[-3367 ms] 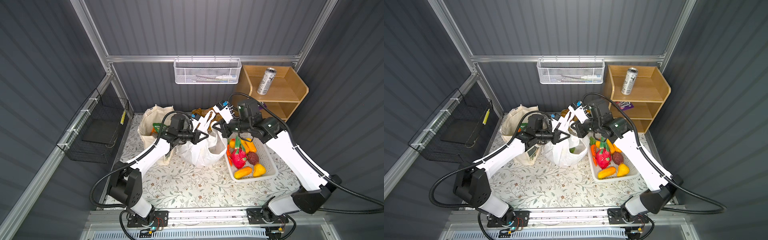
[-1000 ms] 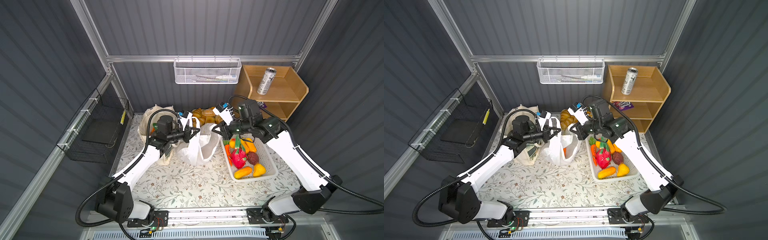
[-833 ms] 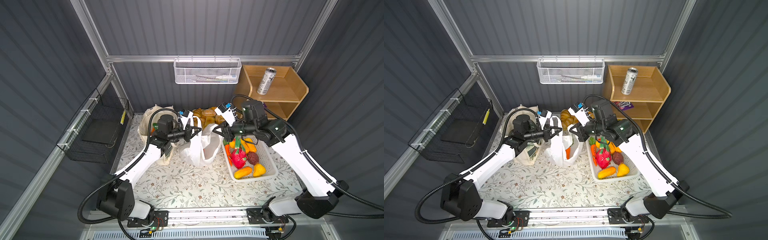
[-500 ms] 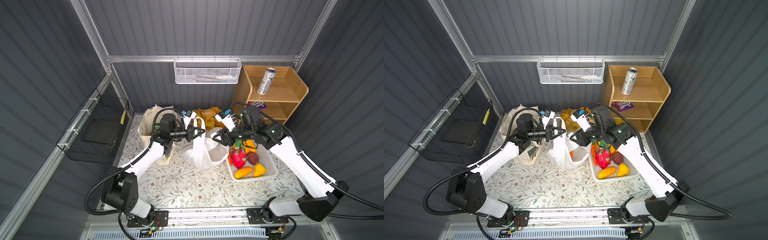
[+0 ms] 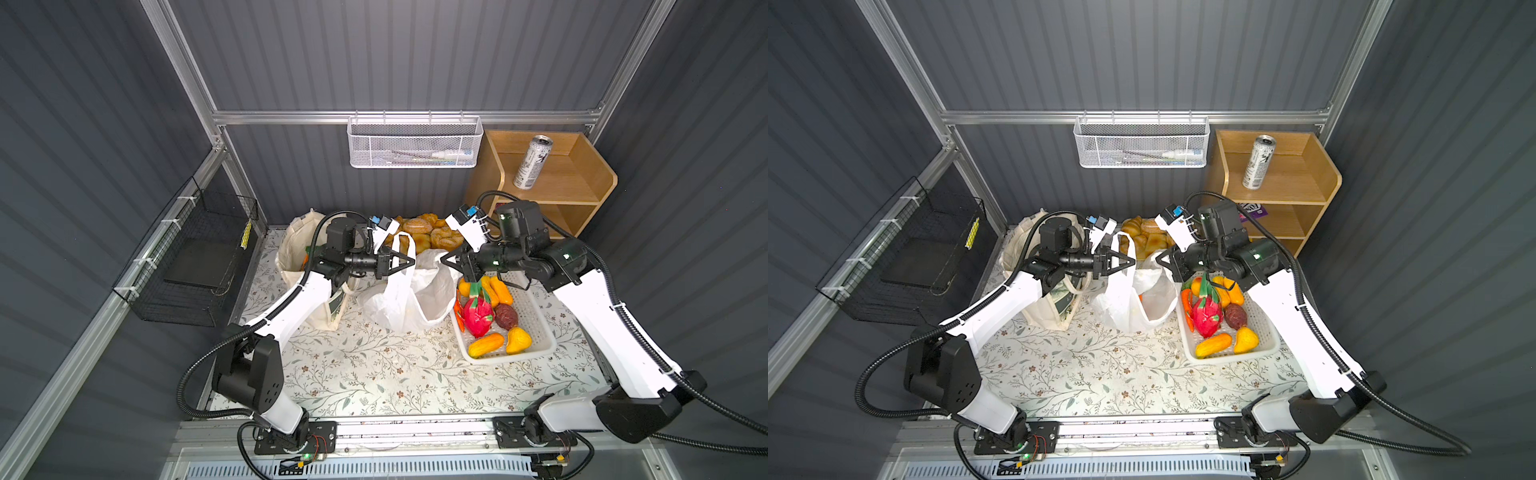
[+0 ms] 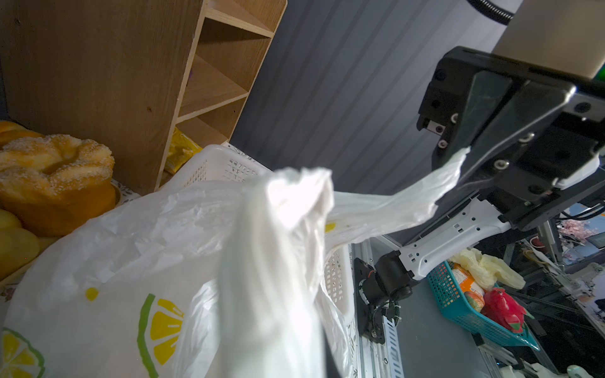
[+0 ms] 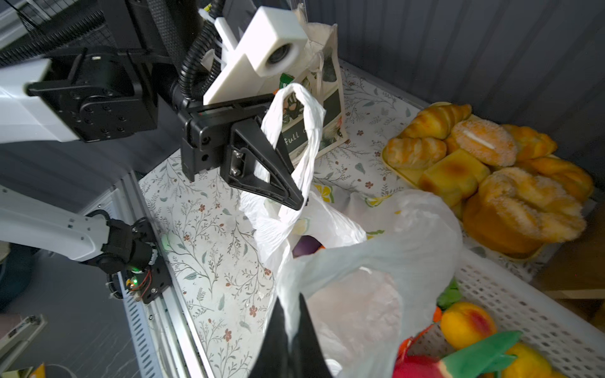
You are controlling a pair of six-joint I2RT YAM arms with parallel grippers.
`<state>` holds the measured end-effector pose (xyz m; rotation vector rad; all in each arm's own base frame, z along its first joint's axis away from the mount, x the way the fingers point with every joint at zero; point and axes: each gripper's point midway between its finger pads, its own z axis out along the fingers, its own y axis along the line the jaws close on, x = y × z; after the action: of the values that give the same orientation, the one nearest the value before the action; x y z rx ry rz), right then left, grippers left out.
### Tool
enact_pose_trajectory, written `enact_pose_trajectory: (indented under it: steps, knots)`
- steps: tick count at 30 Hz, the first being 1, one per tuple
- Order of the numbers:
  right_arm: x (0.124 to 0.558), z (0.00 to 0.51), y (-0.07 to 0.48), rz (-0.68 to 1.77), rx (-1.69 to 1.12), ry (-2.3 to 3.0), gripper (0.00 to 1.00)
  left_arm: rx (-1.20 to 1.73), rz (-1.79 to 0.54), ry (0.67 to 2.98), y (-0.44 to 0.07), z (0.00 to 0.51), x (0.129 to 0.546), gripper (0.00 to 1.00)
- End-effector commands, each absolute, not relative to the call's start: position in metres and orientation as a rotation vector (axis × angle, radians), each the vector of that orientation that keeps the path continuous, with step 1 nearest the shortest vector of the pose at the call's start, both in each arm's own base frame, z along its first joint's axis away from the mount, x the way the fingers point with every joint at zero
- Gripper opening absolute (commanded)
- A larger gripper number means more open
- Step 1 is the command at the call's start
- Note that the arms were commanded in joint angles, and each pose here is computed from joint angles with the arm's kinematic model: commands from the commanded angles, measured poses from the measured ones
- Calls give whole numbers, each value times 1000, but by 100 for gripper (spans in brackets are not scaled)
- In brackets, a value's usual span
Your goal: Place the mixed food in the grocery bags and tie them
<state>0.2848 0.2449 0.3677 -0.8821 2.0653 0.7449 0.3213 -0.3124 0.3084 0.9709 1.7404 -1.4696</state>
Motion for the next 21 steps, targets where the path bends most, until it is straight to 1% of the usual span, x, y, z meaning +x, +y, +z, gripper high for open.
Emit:
enact_pose_trajectory:
  steps: [1, 6, 8, 11, 12, 13, 14, 15, 18, 19, 21]
  knots:
    - [281, 376, 253, 802, -929, 2038, 0, 1011, -1491, 1750, -312, 307, 321, 1]
    - [285, 375, 273, 872, -961, 2034, 0, 1012, -1470, 1759, -313, 308, 326, 3]
    - [287, 366, 277, 868, -976, 2057, 0, 1017, -1466, 1749, -313, 310, 325, 0]
    - [293, 342, 273, 810, -987, 2139, 0, 1032, -1453, 1742, -312, 312, 323, 0]
    - [296, 332, 270, 787, -990, 2174, 5, 1041, -1454, 1738, -312, 313, 322, 0]
    - [297, 326, 268, 775, -993, 2199, 17, 1048, -1455, 1735, -312, 313, 321, 0]
    - [300, 322, 264, 745, -978, 2225, 30, 1055, -1460, 1733, -312, 314, 321, 0]
    - [303, 323, 262, 726, -959, 2230, 39, 1060, -1466, 1734, -312, 313, 320, 0]
    - [302, 344, 261, 745, -946, 2167, 52, 1074, -1478, 1736, -312, 310, 317, 0]
    - [300, 352, 261, 748, -956, 2145, 56, 1087, -1468, 1706, -313, 321, 318, 0]
    - [300, 365, 260, 739, -966, 2115, 61, 1097, -1477, 1700, -313, 322, 317, 0]
